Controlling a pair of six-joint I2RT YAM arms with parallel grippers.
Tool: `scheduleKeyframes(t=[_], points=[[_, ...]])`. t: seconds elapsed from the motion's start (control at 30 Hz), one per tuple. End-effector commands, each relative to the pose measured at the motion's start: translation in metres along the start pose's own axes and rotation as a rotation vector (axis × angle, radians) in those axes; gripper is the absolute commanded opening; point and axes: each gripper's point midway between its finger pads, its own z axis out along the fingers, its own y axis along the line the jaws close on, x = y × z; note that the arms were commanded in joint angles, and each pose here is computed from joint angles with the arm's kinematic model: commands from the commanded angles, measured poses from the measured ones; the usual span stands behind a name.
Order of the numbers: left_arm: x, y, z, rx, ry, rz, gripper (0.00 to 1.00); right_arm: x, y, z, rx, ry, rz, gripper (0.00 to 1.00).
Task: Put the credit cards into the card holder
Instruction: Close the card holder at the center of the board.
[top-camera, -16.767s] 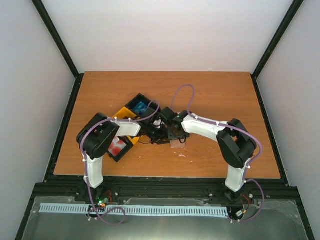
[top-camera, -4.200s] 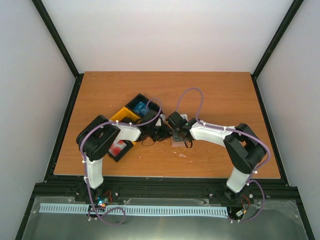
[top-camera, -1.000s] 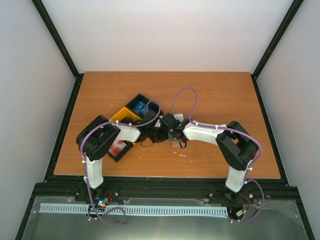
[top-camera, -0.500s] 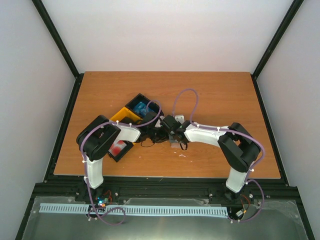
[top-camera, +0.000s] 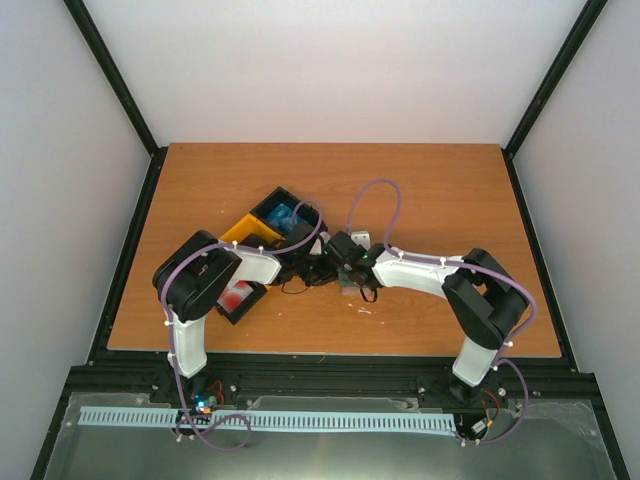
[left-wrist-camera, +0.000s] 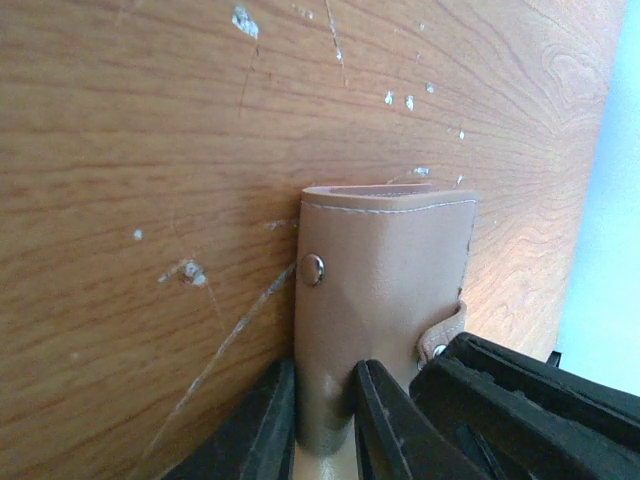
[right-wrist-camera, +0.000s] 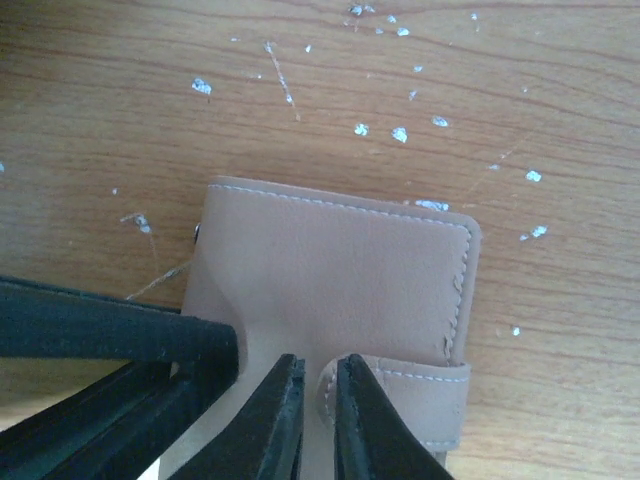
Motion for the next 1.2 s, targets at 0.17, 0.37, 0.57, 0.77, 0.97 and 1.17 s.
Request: scheduleKeyframes(t=[0.17,0.37,0.57,0.77,0.97,1.17], points=[[0.046,0.075,0.009,-0.243,0.122,-0.11,0.19,-0.006,-0.001,-0.026,-0.024,-0.023,0.008,0.15],[0.046,0.074,0.009,-0.24,0.122,-0.107,0.19,-0.01,-0.013,-0.029,-0.021,-0.024,0.07,0.14],[0.046,0.074,0.009,-0.239,0.124,-0.104,0.19,-0.005,-0.03,-0.022,-0.066,0.01,0.189,0.08],[0.046,0.074,0.009,-0.24,0.125,-0.103,0.19,-0.003,-0.027,-0.015,-0.153,0.054,0.226,0.12],[0.046,0.073,0.009,-0.239,0.125,-0.102,0.19,-0.01,-0.027,-0.011,-0.218,0.065,0.259,0.17],[0.045,0.072,0.009,-0.237,0.125,-0.102,0.19,-0.006,-0.025,-0.004,-0.268,0.117,0.267,0.18]])
